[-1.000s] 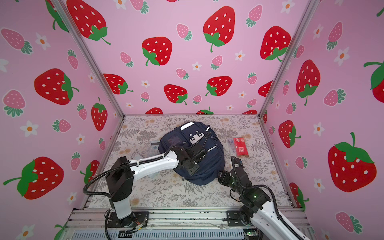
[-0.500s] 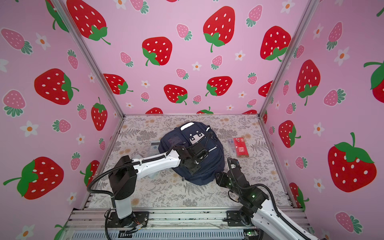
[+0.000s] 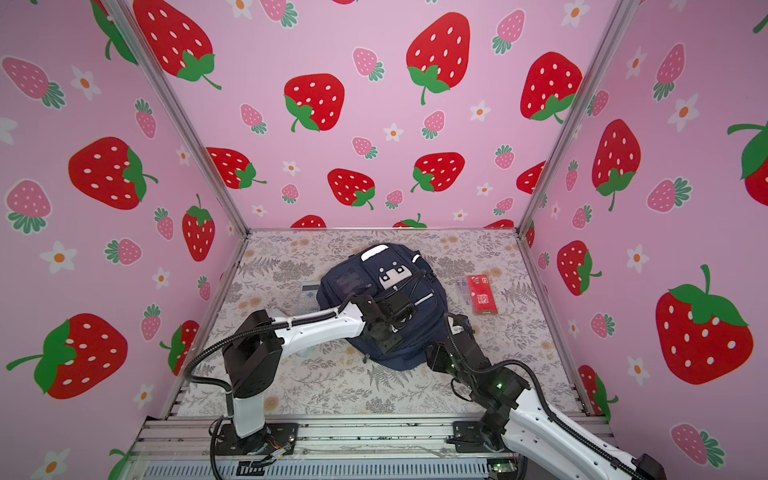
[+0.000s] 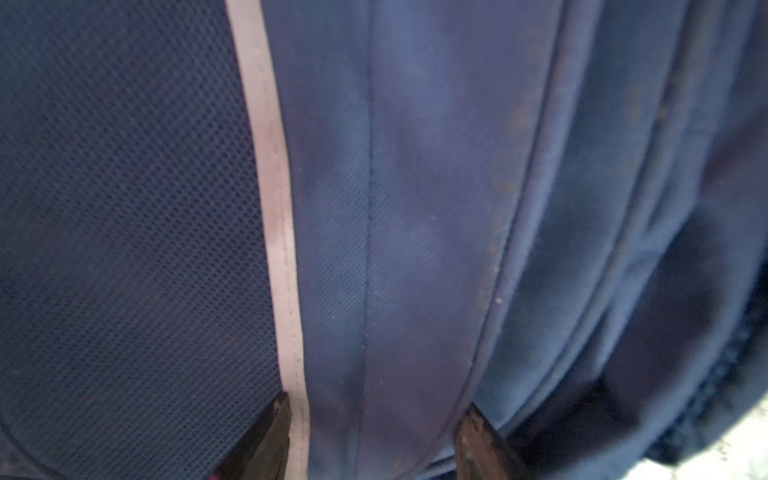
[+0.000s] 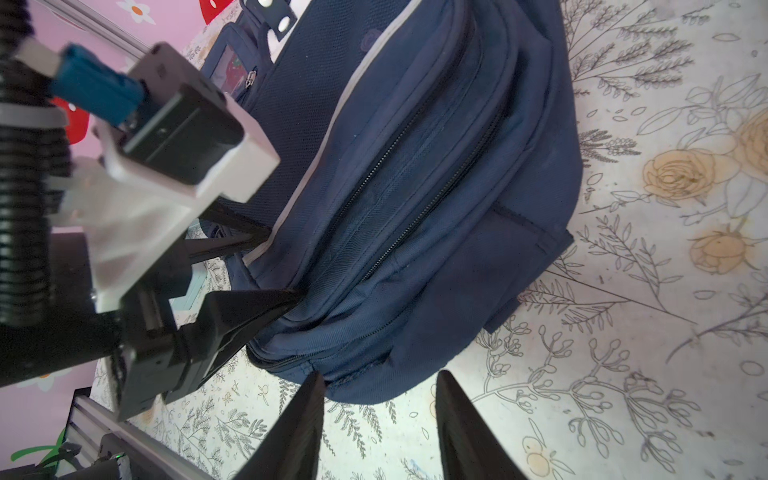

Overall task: Pack the student bag
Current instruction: 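Grasp the backpack's zipper pull with the right gripper while the left holds the bag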

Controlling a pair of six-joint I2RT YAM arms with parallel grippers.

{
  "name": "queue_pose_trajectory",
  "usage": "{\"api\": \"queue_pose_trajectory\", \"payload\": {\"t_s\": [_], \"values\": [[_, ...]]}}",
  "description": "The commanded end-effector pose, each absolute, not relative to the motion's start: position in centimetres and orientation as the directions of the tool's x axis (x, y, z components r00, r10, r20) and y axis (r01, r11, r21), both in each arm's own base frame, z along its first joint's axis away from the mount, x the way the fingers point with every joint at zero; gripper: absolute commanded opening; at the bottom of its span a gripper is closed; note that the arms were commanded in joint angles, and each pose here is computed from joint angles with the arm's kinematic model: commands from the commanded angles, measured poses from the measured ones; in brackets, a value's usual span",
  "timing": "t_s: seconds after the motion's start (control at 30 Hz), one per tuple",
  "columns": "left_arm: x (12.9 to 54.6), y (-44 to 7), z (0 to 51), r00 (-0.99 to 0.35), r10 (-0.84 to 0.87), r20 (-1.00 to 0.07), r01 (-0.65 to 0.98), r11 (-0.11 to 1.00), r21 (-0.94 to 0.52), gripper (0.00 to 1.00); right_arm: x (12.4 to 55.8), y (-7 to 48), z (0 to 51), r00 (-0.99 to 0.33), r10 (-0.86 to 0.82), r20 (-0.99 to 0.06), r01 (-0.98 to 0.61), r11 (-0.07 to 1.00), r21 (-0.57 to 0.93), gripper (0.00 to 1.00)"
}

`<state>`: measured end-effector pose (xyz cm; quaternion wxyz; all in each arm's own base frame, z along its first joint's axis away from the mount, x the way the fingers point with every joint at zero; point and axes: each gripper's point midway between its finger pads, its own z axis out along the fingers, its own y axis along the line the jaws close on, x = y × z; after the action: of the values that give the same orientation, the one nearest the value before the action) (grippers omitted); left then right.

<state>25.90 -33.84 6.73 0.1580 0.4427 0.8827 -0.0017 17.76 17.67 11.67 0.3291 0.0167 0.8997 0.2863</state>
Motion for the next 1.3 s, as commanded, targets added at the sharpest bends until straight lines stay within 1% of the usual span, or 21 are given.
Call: {"api": "queue_pose_trajectory", "payload": {"t_s": [0.0, 0.17, 0.2, 0.23, 0.27, 0.43, 0.53, 0.67, 0.73, 0.83, 0.97, 1.13, 1.27], "values": [[27.6, -34.0, 7.0, -0.560, 0.769, -0.309, 0.749, 0.629, 0.210, 0.48, 18.3, 18.3, 13.1, -0.756, 0.253, -0.603, -0.160, 0.823, 0.545, 0.45], [28.8, -34.4, 9.4, -0.553, 0.740, -0.383, 0.729, 0.653, 0.208, 0.13, 18.0, 19.6, 13.2, -0.755, 0.220, -0.618, -0.188, 0.830, 0.525, 0.44], [29.0, -34.6, 10.0, -0.549, 0.733, -0.401, 0.728, 0.655, 0.202, 0.09, 18.0, 19.9, 13.3, -0.752, 0.210, -0.625, -0.197, 0.833, 0.517, 0.44], [29.1, -34.8, 10.5, -0.547, 0.728, -0.414, 0.730, 0.657, 0.191, 0.07, 17.9, 20.3, 13.5, -0.749, 0.201, -0.632, -0.209, 0.833, 0.512, 0.43], [29.2, -35.0, 11.2, -0.545, 0.719, -0.432, 0.731, 0.660, 0.177, 0.00, 17.7, 20.7, 13.7, -0.745, 0.188, -0.641, -0.223, 0.835, 0.504, 0.43], [29.4, -36.1, 14.6, -0.564, 0.648, -0.512, 0.735, 0.676, 0.045, 0.00, 16.7, 23.7, 14.8, -0.722, 0.129, -0.680, -0.307, 0.821, 0.482, 0.43], [29.6, -36.7, 16.9, -0.600, 0.571, -0.560, 0.725, 0.683, -0.081, 0.00, 15.9, 26.1, 14.7, -0.715, 0.075, -0.695, -0.363, 0.810, 0.461, 0.42], [29.6, -37.1, 18.8, -0.656, 0.479, -0.584, 0.707, 0.660, -0.253, 0.00, 15.0, 29.6, 13.7, -0.716, -0.012, -0.698, -0.436, 0.788, 0.434, 0.41], [29.7, -37.0, 19.1, -0.675, 0.453, -0.582, 0.696, 0.653, -0.299, 0.00, 14.6, 31.0, 13.0, -0.723, -0.043, -0.689, -0.459, 0.776, 0.433, 0.41], [29.8, -36.8, 19.0, -0.691, 0.437, -0.575, 0.686, 0.648, -0.331, 0.00, 14.9, 32.0, 11.4, -0.741, -0.066, -0.669, -0.443, 0.796, 0.412, 0.41], [29.9, -36.6, 18.5, -0.711, 0.419, -0.565, 0.670, 0.648, -0.362, 0.00, 16.2, 32.6, 9.8, -0.743, -0.058, -0.667, -0.395, 0.842, 0.368, 0.45], [30.0, -36.5, 17.7, -0.740, 0.392, -0.547, 0.643, 0.651, -0.404, 0.00, 17.8, 33.6, 8.1, -0.760, -0.038, -0.649, -0.337, 0.877, 0.343, 0.41], [30.0, -36.4, 17.0, -0.751, 0.383, -0.537, 0.631, 0.657, -0.413, 0.00, 19.1, 33.5, 7.2, -0.751, -0.024, -0.659, -0.288, 0.911, 0.295, 0.40]]}}
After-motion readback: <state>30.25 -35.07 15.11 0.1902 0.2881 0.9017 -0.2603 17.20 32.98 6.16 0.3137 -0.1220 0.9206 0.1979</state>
